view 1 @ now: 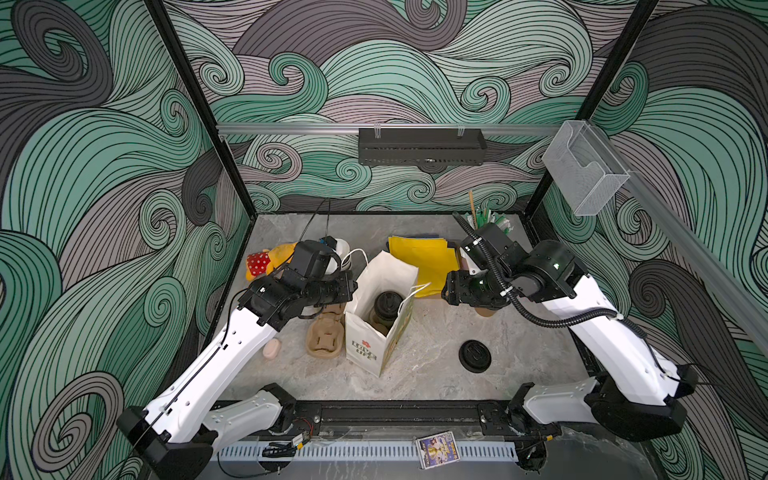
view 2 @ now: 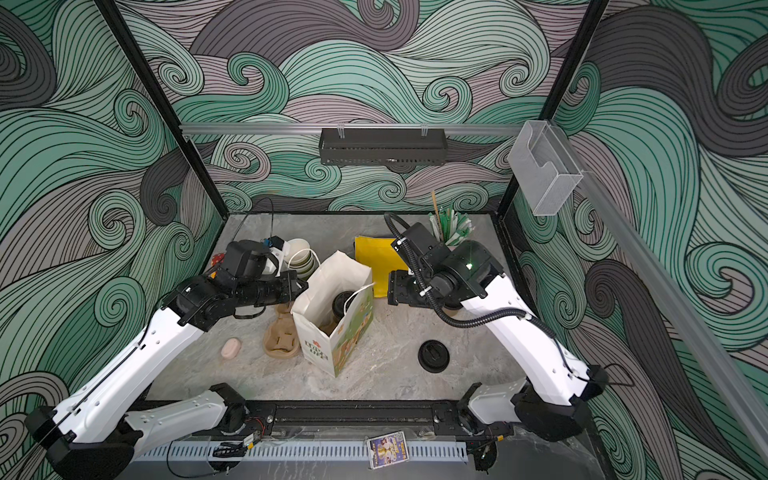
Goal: Pack the takeout coffee
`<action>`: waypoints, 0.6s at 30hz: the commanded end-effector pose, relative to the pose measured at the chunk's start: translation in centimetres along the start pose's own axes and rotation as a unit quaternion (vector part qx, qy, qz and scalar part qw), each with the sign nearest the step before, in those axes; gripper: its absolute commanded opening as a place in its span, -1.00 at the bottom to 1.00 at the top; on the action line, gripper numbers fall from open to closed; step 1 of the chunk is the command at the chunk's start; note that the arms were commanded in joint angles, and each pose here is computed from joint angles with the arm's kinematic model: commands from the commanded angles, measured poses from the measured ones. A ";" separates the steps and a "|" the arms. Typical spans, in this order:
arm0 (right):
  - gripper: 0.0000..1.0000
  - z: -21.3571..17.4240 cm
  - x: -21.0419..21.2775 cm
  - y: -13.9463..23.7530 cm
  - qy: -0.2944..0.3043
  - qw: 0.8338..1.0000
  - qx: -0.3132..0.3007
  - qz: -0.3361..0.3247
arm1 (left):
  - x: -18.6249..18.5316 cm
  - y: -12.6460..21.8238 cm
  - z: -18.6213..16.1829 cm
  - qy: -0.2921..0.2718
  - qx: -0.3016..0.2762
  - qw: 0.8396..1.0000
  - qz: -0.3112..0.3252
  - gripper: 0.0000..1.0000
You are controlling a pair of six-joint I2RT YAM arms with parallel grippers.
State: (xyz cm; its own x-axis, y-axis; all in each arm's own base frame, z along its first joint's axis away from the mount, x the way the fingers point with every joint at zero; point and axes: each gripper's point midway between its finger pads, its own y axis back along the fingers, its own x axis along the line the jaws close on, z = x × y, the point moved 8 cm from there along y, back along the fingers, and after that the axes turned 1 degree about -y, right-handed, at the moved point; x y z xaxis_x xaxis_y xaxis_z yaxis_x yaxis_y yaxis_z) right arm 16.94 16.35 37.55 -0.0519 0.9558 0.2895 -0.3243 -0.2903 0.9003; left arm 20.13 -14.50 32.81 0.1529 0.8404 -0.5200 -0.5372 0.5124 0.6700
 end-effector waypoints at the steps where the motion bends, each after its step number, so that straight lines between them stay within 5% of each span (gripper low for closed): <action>1: 0.53 0.0 0.6 1.2 -0.019 0.999 -0.021 0.033 | -0.9 0.5 0.8 0.067 -0.048 0.997 -0.012 -1.00; 8: 0.72 -1.8 5.2 1.1 0.005 0.997 -0.041 0.061 | -1.7 0.4 -0.1 0.087 -0.062 0.994 -0.023 -0.79; 18: 0.72 -3.0 10.3 -3.4 0.000 0.997 -0.063 0.036 | -1.0 3.6 -0.1 0.039 -0.089 0.995 0.007 0.43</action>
State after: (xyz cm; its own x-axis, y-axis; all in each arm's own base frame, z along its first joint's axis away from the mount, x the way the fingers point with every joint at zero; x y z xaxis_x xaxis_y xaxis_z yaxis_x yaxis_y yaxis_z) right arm 14.01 26.32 36.59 -0.1301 0.9335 0.3343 -0.3760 -0.3584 0.8545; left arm 18.70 -14.75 33.96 0.0585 0.8023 -0.5940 -0.6315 0.4906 0.6004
